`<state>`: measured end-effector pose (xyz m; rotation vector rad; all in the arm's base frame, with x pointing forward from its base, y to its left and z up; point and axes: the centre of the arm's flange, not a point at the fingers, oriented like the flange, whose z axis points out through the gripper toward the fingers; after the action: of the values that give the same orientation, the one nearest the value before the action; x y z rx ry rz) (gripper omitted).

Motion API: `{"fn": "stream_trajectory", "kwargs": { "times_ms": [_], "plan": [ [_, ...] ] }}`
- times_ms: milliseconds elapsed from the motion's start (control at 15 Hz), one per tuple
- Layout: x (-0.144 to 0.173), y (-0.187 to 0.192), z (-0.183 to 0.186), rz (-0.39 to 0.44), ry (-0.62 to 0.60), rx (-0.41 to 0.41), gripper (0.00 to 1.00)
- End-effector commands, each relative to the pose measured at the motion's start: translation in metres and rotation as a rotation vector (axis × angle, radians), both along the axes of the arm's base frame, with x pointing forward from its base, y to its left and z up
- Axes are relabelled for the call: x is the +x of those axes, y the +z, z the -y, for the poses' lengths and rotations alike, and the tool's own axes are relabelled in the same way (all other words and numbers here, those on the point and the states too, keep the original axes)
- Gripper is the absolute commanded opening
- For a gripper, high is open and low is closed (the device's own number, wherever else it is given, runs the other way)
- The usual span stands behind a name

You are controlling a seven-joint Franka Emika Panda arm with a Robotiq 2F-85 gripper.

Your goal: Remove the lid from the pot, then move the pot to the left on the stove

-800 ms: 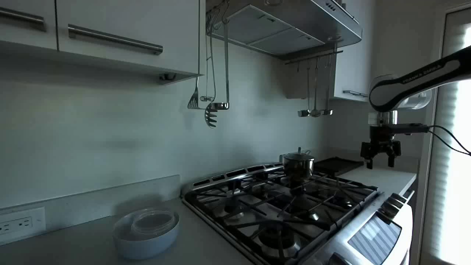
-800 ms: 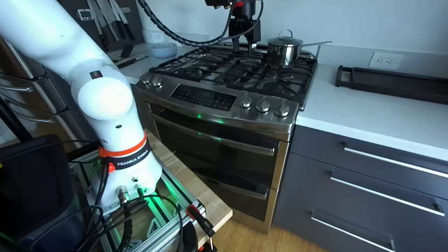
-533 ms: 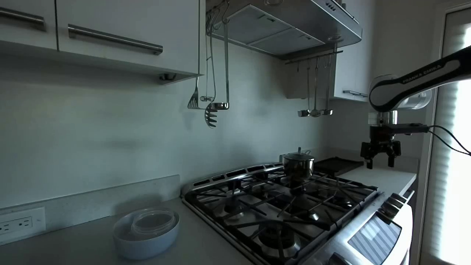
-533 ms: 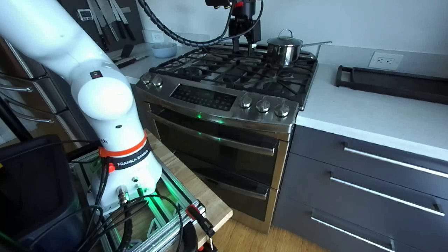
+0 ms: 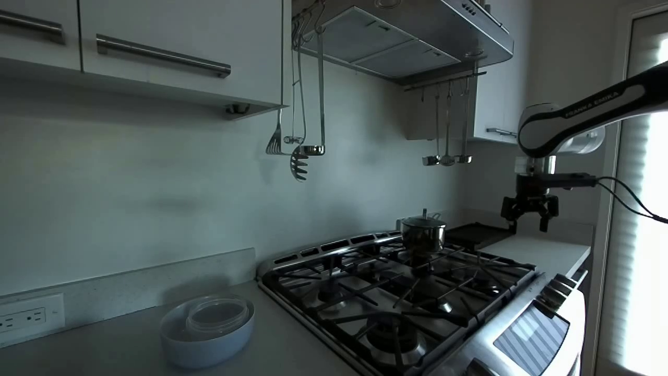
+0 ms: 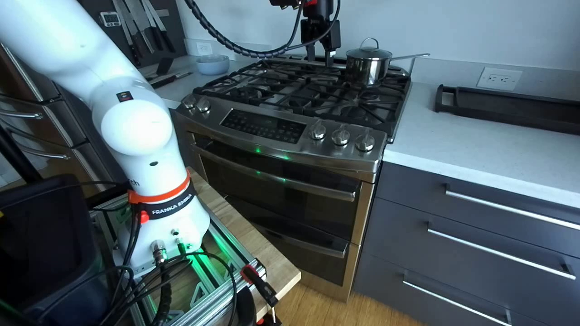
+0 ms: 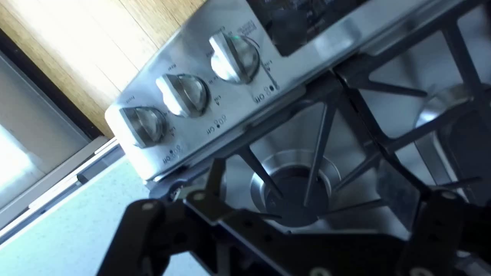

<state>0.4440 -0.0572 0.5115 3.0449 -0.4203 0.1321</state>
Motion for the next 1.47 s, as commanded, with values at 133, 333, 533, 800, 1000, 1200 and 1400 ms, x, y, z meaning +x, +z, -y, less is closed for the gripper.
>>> {"fn": "stream_trajectory", "kwargs": {
  "times_ms": [133, 333, 533, 800, 1000, 1200, 1400],
  "plan": [
    [0.081, 0.023, -0.054, 0.126, -0.04, -0.013, 1.0],
    [0.123, 0.029, -0.078, 0.203, -0.078, -0.046, 1.0],
    [0.16, 0.026, -0.092, 0.259, -0.143, -0.054, 1.0],
    [0.204, 0.015, -0.098, 0.337, -0.191, -0.067, 1.0],
    [0.229, 0.006, -0.107, 0.38, -0.148, -0.062, 1.0],
    [0.252, -0.007, -0.111, 0.424, -0.109, -0.074, 1.0],
    [0.241, -0.008, -0.113, 0.417, -0.109, -0.054, 1.0]
  ]
}}
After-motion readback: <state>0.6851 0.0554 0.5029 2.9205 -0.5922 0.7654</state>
